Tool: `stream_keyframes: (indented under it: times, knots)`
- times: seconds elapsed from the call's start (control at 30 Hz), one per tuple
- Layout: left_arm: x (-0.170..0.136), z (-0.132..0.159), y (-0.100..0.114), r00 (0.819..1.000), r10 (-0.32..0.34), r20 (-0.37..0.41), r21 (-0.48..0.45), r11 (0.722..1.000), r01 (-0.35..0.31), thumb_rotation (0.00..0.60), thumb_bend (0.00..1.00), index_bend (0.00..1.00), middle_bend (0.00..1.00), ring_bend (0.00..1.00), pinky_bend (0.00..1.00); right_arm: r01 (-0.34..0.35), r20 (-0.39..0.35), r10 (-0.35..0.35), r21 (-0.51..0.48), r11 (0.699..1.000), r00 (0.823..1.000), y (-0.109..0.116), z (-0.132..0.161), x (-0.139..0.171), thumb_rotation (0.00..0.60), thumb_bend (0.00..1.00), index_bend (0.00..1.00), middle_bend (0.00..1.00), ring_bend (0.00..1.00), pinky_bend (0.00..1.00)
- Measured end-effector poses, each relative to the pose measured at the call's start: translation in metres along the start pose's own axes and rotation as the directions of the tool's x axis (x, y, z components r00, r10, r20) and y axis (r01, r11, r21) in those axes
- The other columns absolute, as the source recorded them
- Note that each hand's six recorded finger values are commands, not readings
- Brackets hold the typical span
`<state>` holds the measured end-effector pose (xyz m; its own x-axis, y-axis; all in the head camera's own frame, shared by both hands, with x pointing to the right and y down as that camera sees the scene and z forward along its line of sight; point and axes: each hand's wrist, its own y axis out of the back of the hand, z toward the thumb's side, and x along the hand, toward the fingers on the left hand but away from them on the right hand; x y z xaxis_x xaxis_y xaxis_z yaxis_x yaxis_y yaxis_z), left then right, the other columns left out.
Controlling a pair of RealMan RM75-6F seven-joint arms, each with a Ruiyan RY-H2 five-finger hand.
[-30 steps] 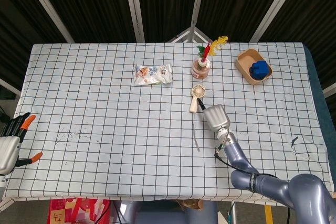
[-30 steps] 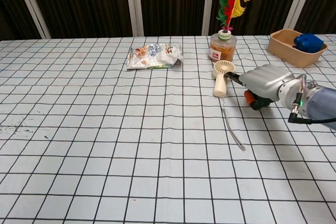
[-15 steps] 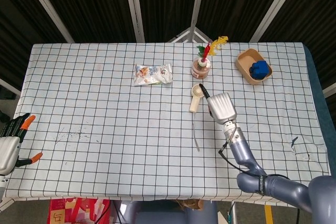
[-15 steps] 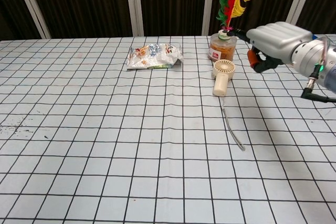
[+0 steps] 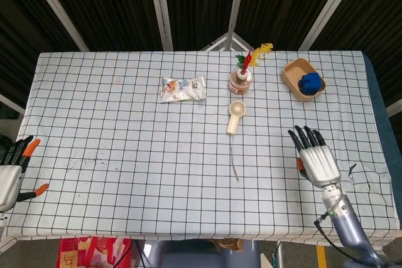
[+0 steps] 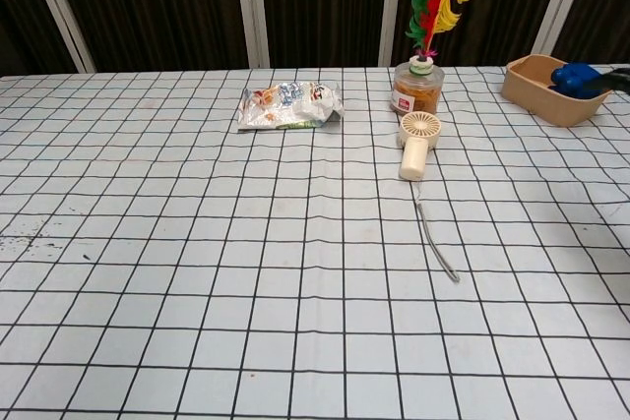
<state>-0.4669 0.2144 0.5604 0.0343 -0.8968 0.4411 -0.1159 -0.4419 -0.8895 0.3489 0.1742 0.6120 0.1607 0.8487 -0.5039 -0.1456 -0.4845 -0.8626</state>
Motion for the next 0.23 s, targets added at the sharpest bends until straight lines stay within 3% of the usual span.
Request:
stream_keyframes:
  times: [0.23]
  knots:
    - [-0.002,0.004,-0.003,1.0,0.014,0.013,0.047,0.999,-0.014,0.6,0.03,0.0,0.0,0.0,0.0,0.017,0.012,-0.016,-0.031,0.999,1.0,0.003,-0.023,0.06,0.6,0.5,0.0,0.0,0.0,0.02]
